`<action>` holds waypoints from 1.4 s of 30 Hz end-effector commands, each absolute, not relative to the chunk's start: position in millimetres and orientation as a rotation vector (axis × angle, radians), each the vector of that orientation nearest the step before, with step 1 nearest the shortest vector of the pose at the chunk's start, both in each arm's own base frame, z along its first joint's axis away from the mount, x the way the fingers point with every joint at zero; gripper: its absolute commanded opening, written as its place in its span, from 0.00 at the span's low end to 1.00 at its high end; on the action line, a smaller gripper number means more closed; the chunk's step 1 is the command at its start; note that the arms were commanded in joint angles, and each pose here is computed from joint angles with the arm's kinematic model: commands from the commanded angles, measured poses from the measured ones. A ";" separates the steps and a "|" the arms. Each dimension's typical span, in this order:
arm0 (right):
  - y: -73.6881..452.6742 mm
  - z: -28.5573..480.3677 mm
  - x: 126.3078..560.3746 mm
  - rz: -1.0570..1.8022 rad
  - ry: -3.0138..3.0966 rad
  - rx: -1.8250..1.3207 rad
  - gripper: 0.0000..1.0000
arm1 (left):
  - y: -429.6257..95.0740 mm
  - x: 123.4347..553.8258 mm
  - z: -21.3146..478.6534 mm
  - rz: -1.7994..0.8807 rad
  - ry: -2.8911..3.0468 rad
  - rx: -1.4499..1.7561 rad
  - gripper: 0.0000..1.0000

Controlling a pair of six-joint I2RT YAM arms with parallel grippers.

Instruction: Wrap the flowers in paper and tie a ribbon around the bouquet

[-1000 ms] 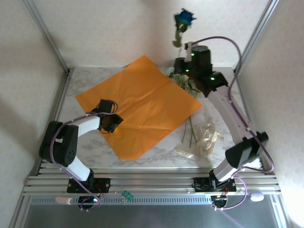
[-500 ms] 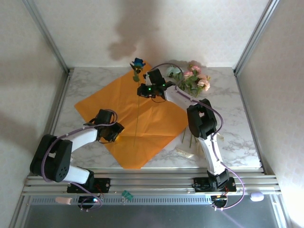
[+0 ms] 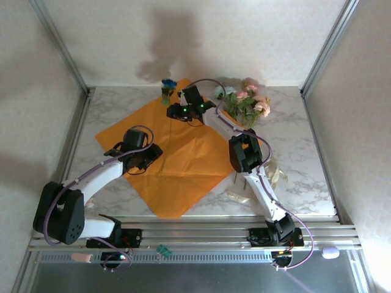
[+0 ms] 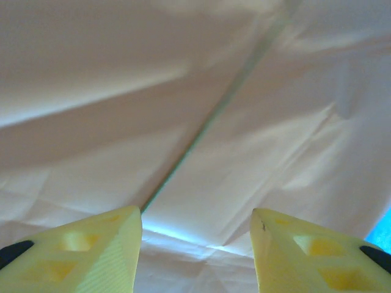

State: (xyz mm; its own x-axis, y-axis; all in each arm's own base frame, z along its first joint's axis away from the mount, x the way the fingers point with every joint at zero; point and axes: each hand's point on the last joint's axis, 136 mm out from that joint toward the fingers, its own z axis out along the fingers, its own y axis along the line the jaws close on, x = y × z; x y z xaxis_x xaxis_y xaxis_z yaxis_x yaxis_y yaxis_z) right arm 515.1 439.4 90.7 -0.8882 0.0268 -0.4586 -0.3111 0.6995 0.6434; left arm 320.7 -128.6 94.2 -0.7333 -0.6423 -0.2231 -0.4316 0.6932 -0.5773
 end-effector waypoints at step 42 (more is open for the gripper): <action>80.6 45.4 498.7 0.301 2.840 0.291 0.59 | -109.8 321.5 0.8 -0.525 2.687 -1.045 0.45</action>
State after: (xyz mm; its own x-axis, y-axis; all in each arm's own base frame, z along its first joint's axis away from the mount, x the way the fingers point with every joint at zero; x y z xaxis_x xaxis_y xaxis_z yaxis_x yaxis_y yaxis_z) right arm 501.3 71.3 48.9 -0.9304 0.2471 -0.2707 0.1881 0.9558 0.2259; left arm 347.9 -132.5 22.3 -0.7667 -0.6313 -0.1171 -0.5116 0.7109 -0.4826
